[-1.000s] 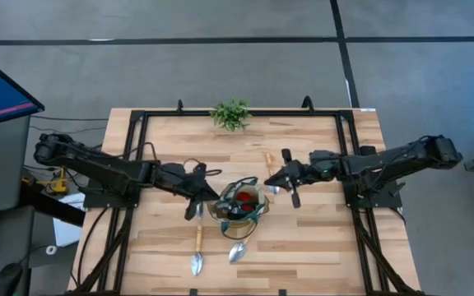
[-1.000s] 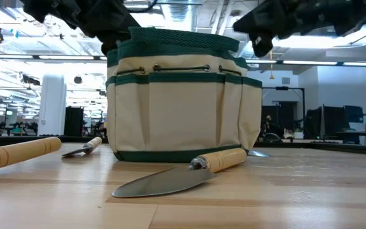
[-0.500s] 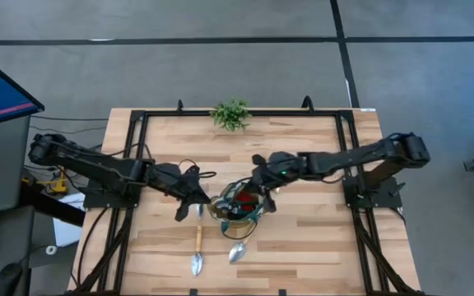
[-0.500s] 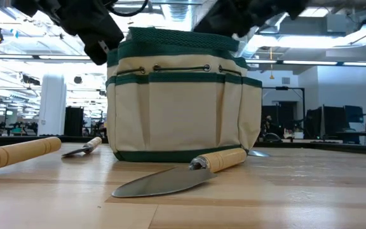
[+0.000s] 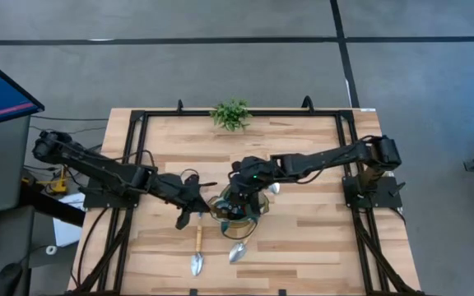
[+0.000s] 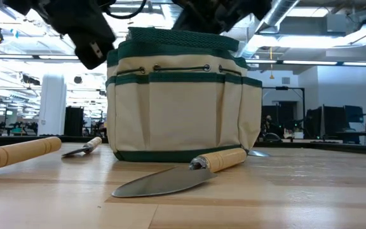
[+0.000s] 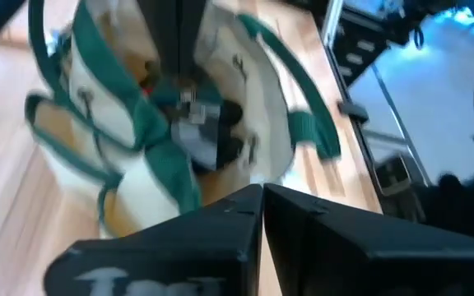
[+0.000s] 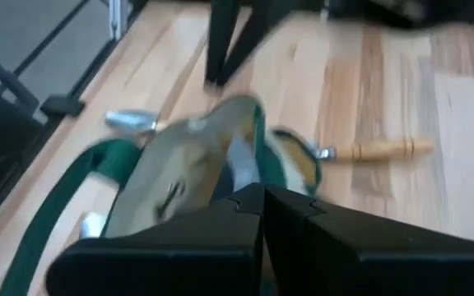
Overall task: Pick & Place Garden tools in Gardening bag
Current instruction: Put the shear scissors into the gardening bag
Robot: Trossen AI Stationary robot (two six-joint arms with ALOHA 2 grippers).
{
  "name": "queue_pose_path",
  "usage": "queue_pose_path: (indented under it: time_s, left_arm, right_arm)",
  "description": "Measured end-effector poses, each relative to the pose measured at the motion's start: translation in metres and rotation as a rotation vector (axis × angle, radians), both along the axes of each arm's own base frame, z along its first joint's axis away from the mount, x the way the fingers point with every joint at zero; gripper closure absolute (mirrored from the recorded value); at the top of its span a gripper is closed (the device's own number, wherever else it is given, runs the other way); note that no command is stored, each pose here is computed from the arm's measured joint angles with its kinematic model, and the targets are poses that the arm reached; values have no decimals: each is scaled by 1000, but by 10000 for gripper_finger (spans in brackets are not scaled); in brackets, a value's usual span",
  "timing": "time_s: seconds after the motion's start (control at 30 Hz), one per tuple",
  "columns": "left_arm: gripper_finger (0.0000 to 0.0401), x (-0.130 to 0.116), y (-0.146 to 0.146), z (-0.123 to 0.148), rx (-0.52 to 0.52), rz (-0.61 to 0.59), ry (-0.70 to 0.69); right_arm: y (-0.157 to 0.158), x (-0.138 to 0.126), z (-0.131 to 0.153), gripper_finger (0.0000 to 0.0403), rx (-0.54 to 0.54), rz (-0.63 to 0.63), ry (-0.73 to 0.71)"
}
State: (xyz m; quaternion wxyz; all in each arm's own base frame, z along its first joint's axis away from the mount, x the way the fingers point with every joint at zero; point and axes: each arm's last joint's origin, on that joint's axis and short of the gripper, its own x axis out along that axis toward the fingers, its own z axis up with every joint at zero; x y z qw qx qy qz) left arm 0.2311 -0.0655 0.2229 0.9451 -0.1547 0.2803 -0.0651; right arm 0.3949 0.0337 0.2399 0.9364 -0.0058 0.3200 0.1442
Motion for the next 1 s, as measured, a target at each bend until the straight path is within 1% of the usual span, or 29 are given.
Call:
queue_pose_path:
  time_s: [0.1, 0.4, 0.5, 0.57, 0.77, 0.9, 1.0]
  left_arm:
    - [398, 4, -3, -4, 15, 20, -8]
    - [398, 13, -5, -23, 14, 58, 76]
    - [398, 13, -4, -22, 21, 72, 67]
    - [398, 12, -4, -20, 26, 79, 57]
    - [398, 11, -3, -17, 24, 78, 39]
    - [398, 11, -3, -17, 25, 79, 39]
    - [398, 11, -3, -17, 28, 81, 40]
  right_arm:
    - [-3, 2, 2, 403, 0, -6, 4]
    - [-4, 1, 1, 403, 31, 27, 25]
    - [-4, 4, -3, 403, 42, 40, 25]
    - [-4, 5, -10, 403, 41, 40, 52]
    - [-3, 15, -31, 403, 35, 32, 77]
    - [-2, 19, -35, 403, 28, 24, 47]
    - [-2, 19, -37, 403, 31, 30, 55]
